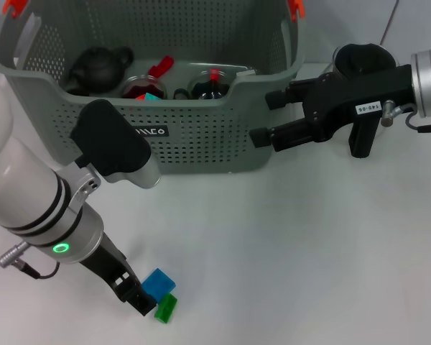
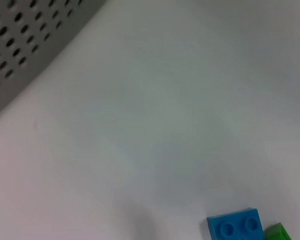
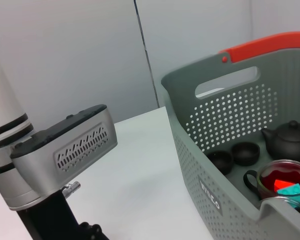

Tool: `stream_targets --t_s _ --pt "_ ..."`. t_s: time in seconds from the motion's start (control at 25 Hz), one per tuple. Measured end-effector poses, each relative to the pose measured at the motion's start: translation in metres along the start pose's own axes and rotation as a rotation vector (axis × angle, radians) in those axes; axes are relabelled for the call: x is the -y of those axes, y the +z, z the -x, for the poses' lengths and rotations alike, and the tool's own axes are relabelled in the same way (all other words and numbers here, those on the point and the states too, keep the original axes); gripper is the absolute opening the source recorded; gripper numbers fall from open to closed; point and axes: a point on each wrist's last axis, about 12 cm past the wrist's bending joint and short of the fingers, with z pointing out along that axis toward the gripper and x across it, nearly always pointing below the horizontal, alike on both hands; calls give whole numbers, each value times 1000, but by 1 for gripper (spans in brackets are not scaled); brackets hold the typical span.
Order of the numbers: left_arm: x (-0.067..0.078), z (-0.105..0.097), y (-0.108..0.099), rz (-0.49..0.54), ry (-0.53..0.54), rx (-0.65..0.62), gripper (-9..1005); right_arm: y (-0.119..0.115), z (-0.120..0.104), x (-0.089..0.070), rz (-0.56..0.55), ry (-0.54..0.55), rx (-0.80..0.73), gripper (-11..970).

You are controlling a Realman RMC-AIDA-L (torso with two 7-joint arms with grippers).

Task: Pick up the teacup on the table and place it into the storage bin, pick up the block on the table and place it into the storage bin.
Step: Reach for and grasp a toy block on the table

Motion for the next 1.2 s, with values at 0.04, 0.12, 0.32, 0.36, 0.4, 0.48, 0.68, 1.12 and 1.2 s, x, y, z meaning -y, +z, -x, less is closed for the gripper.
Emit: stream_targets --t_s 0.04,0.12,0.32,0.36,0.4,0.48,0.68,1.12,1.2 --pt "0 0 0 1 0 0 949 0 0 0 0 0 0 927" --pt "1 1 1 2 2 0 949 0 0 0 -1 1 0 927" --pt "3 2 3 1 4 -5 950 -1 -1 0 -2 1 -1 927" --pt "3 2 3 2 6 -7 950 -1 -1 0 -2 1 -1 927" --pt "4 2 3 2 8 -7 950 -1 -1 0 -2 0 -1 927" --pt "5 3 3 3 14 -8 950 -1 -1 0 -2 -1 -1 927" --pt "11 9 4 5 31 -13 950 -1 0 1 -4 -4 0 928" --pt "18 16 0 0 52 -8 950 -3 0 1 -10 -6 5 927" --pt "18 16 0 4 52 -7 950 -3 0 2 -11 -8 8 927"
